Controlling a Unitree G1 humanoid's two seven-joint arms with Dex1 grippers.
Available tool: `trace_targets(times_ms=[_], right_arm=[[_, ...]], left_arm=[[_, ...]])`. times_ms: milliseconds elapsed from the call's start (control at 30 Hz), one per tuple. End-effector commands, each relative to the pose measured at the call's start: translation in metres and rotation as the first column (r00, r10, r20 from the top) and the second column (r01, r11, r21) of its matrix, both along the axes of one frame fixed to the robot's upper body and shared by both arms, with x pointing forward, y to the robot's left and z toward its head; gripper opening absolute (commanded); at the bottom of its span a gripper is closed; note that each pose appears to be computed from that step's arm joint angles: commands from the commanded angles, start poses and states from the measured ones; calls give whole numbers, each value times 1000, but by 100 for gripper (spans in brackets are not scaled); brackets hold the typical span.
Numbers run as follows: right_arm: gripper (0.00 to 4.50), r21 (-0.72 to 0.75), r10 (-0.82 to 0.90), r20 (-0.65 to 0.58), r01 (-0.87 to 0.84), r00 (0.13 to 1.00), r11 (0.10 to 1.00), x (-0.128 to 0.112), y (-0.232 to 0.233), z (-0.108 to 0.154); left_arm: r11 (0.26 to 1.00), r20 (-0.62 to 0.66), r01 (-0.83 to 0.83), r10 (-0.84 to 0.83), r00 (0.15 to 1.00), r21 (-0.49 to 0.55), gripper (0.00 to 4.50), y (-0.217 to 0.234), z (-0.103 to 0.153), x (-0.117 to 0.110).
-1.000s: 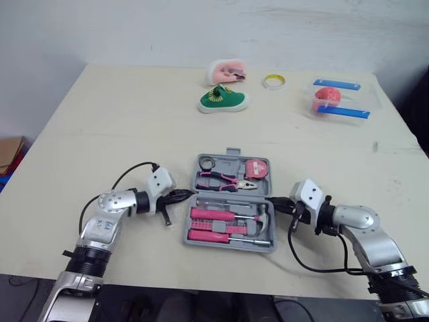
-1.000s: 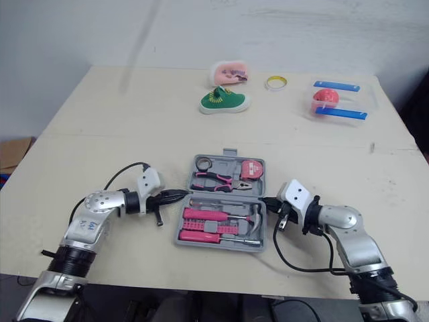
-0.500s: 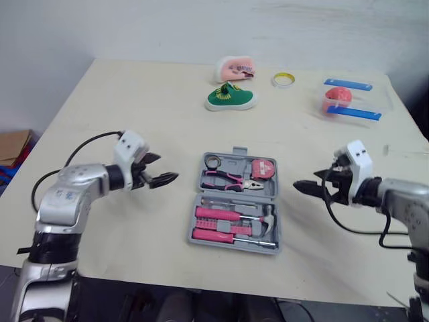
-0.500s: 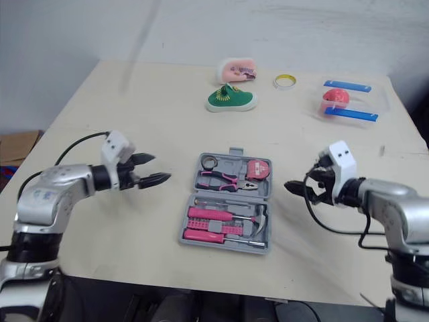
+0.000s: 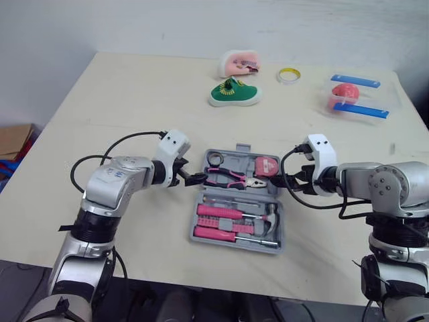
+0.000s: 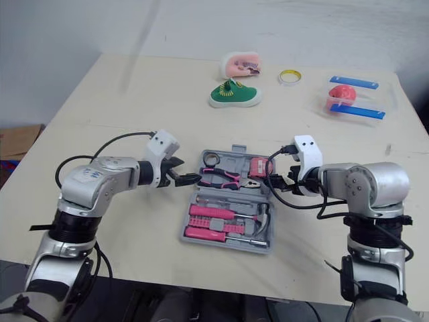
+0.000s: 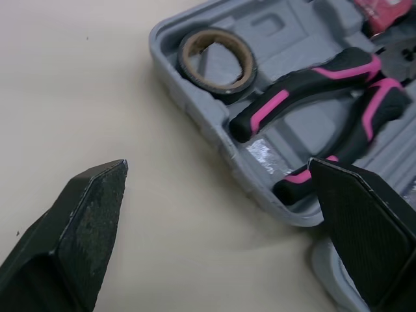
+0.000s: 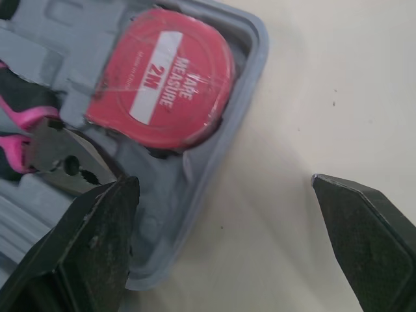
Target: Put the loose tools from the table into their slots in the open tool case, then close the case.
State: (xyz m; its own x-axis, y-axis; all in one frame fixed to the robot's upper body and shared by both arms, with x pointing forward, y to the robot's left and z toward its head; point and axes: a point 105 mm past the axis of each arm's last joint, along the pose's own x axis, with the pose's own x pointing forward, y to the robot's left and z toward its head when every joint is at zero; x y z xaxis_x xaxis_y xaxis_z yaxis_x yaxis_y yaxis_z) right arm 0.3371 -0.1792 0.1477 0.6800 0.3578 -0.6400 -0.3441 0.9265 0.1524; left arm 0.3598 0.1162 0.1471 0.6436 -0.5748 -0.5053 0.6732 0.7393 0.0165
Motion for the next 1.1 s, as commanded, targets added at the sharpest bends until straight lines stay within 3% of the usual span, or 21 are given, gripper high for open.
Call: trace_targets(times_ms=[33, 533, 567, 667, 833, 867, 933, 1100], right_arm=[[443, -13, -14, 12, 14, 1000, 1000, 2, 0, 4], [443, 19, -47, -93, 49, 995, 999, -3, -1, -18], [391, 25, -47, -99, 49, 994, 998, -3, 0, -19], [279, 90, -46, -122, 57, 991, 994, -2, 6, -22], [31, 120, -56, -127, 72, 990, 990, -2, 8, -22], [0, 130, -57, -121, 73, 991, 989, -2, 9, -20], [0, 149, -65, -88, 78, 994, 986, 0, 10, -13], [0, 102, -30, 144, 15, 989, 995, 5, 14, 18]], left_arm=[[1000, 40, -21, 21, 999, -4, 450, -3, 10, 7], [1000, -46, -16, 16, 999, -1, 450, -13, -11, 7], [1000, -51, -11, 11, 999, -5, 450, -14, -13, 6], [1000, -65, -9, 7, 998, -29, 376, -20, -17, 6], [997, -58, -6, 2, 998, -78, 148, -25, -13, 7], [995, -63, -8, 2, 998, -95, 108, -25, -12, 6], [989, -63, -10, 1, 998, -149, 39, -27, -8, 6], [953, 61, 18, 0, 998, -303, 22, -31, 16, 9]])
